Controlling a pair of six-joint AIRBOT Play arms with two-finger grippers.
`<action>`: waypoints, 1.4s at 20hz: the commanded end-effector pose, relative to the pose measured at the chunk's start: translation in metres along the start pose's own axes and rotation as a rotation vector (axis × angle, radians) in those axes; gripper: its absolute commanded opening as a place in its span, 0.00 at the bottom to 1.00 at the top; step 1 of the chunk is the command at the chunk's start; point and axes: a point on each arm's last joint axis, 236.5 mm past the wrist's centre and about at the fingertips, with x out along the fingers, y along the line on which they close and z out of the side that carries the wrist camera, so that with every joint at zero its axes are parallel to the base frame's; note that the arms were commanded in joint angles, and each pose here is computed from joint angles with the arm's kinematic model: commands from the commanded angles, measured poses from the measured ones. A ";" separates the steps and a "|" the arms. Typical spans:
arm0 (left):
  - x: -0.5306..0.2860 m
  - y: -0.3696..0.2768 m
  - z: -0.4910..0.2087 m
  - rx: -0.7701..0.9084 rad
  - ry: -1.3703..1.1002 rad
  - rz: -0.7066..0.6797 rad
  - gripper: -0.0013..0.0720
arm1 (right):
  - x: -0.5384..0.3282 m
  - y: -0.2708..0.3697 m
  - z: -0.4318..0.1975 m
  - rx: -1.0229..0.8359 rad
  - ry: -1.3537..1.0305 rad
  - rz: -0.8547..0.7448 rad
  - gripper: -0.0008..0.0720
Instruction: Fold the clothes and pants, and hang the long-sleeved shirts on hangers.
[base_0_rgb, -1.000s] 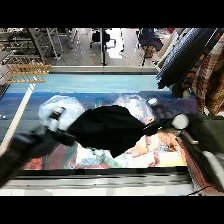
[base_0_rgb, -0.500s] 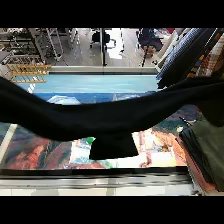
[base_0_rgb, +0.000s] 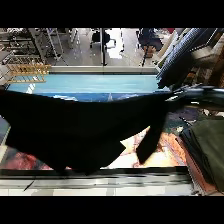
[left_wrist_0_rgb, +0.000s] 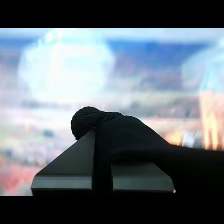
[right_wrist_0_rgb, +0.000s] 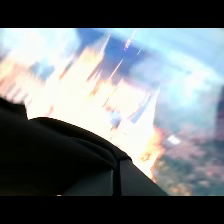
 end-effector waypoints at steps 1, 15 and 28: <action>0.115 0.041 -0.103 -0.108 0.338 0.012 0.04 | 0.161 -0.007 -0.044 0.077 0.153 0.165 0.03; 0.174 0.045 -0.174 -0.254 0.554 -0.081 0.04 | 0.198 0.088 -0.193 0.486 0.756 0.579 0.59; 0.164 0.040 -0.180 -0.195 0.589 -0.116 0.04 | 0.104 0.135 0.005 0.264 0.133 0.602 0.02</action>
